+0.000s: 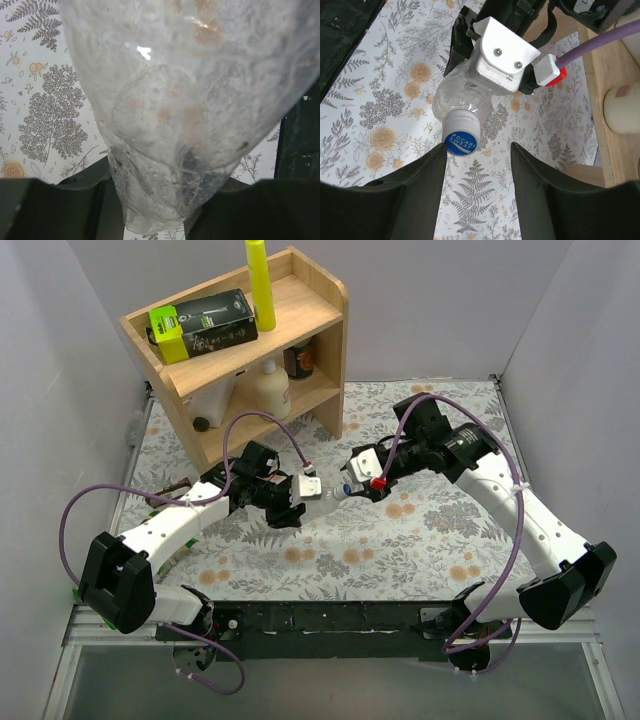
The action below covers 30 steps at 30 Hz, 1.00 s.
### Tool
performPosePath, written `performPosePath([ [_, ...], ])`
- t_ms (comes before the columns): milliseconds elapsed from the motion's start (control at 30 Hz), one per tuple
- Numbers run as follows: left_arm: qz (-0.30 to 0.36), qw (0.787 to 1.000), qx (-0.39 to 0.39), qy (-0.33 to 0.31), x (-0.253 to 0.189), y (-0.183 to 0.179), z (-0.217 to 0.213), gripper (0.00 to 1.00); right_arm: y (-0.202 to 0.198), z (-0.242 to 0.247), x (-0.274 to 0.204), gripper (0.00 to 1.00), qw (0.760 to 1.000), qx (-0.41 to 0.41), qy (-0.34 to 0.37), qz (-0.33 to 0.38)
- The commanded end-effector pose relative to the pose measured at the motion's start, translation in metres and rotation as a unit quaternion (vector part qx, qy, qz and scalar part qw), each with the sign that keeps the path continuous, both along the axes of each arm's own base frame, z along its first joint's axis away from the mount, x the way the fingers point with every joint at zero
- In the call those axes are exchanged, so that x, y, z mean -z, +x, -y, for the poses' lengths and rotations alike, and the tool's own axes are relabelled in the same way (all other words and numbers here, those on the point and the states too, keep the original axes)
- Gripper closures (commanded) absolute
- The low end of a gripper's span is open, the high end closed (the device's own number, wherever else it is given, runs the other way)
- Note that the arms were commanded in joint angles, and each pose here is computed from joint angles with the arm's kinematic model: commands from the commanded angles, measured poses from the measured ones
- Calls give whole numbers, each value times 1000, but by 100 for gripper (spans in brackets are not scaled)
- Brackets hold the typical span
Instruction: Screw on the bottle caps
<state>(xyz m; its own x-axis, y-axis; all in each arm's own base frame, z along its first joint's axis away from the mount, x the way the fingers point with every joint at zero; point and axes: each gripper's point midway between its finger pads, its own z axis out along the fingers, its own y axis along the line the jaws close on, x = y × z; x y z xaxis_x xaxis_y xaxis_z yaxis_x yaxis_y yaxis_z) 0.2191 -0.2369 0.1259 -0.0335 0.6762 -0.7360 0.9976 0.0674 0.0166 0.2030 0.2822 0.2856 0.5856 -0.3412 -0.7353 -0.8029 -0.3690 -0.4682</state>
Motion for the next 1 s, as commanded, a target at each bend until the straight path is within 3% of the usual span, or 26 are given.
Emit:
performPosePath([
  [0,18,999,21,-38,-25,1,11,100,-10,-1,-2,41,998,-37,-8,41],
  [667,10,999,2,-46,-22,8,16,100,-24,0,2,50,995,-83,-26,44],
  [900,9,998,8,-59,-27,8,21,100,-11,-1,13,57,996,-60,-33,65],
  [967,8,998,8,-62,-28,8,22,100,-8,-2,15,65,997,-48,-33,58],
])
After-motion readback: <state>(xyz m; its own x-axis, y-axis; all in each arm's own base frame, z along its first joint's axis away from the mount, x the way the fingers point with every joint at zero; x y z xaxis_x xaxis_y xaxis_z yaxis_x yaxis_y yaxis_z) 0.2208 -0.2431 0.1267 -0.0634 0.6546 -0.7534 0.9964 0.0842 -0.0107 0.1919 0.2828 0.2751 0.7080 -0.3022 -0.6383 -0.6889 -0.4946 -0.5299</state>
